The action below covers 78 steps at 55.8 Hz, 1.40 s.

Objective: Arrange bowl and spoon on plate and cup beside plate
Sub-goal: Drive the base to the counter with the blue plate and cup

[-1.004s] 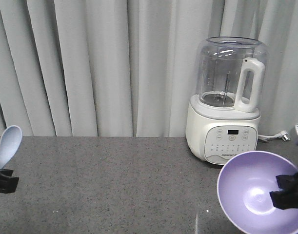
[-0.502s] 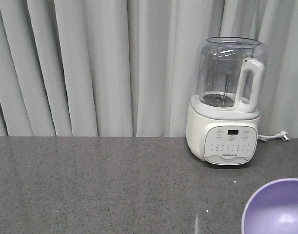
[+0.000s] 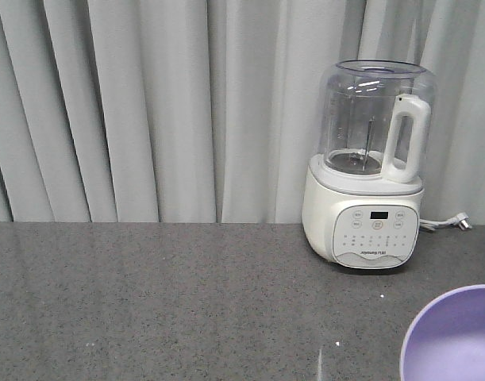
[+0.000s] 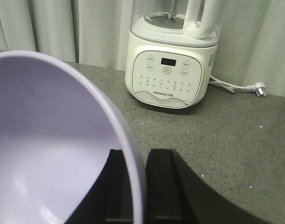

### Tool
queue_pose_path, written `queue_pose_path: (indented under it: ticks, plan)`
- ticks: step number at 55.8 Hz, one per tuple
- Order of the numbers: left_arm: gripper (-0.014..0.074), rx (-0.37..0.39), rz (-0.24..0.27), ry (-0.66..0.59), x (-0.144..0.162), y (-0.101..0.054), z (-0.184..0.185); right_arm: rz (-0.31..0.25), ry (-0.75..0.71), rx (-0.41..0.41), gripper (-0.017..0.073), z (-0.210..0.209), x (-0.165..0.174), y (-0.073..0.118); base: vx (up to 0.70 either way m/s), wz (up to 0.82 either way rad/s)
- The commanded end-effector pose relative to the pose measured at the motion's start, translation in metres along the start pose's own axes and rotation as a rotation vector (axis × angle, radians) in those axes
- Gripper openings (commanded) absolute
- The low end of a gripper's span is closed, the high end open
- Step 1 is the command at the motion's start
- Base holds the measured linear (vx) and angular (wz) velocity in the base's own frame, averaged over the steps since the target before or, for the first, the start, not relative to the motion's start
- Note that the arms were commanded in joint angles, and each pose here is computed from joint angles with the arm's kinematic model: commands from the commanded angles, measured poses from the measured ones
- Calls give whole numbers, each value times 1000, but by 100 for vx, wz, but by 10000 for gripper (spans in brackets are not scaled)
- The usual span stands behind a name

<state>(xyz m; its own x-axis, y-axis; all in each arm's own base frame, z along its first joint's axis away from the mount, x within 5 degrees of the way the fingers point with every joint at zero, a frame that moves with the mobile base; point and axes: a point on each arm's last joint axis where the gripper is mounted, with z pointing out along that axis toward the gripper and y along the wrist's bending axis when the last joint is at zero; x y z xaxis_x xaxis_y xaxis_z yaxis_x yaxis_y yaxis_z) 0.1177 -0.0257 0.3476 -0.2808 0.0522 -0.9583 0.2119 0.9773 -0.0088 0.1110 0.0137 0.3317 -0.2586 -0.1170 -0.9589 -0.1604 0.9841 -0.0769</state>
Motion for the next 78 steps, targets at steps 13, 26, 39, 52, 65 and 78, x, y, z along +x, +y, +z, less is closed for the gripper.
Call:
queue_pose_path:
  ticks: [13,26,39,52,65,78]
  plan:
    - [-6,9,-19,-113,-17,-1,-4,-7,-111,24,-8,-4,-17,-3,0,0]
    - [-6,9,-19,-113,-17,-1,-4,-7,-111,24,-8,-4,-17,-3,0,-2]
    - [-6,9,-19,-113,-17,-1,-4,-7,-111,24,-8,-4,-17,-3,-5,-16]
    - [-6,9,-19,-113,-17,-1,-4,-7,-111,24,-8,-4,-17,-3,-9,-35]
    - [-6,9,-19,-113,-17,-1,-4,-7,-111,24,-8,-4,-17,-3,-12,-49]
    - [-6,9,-19,-113,-17,-1,-4,-7,-111,24,-8,-4,-17,-3,-13,-51]
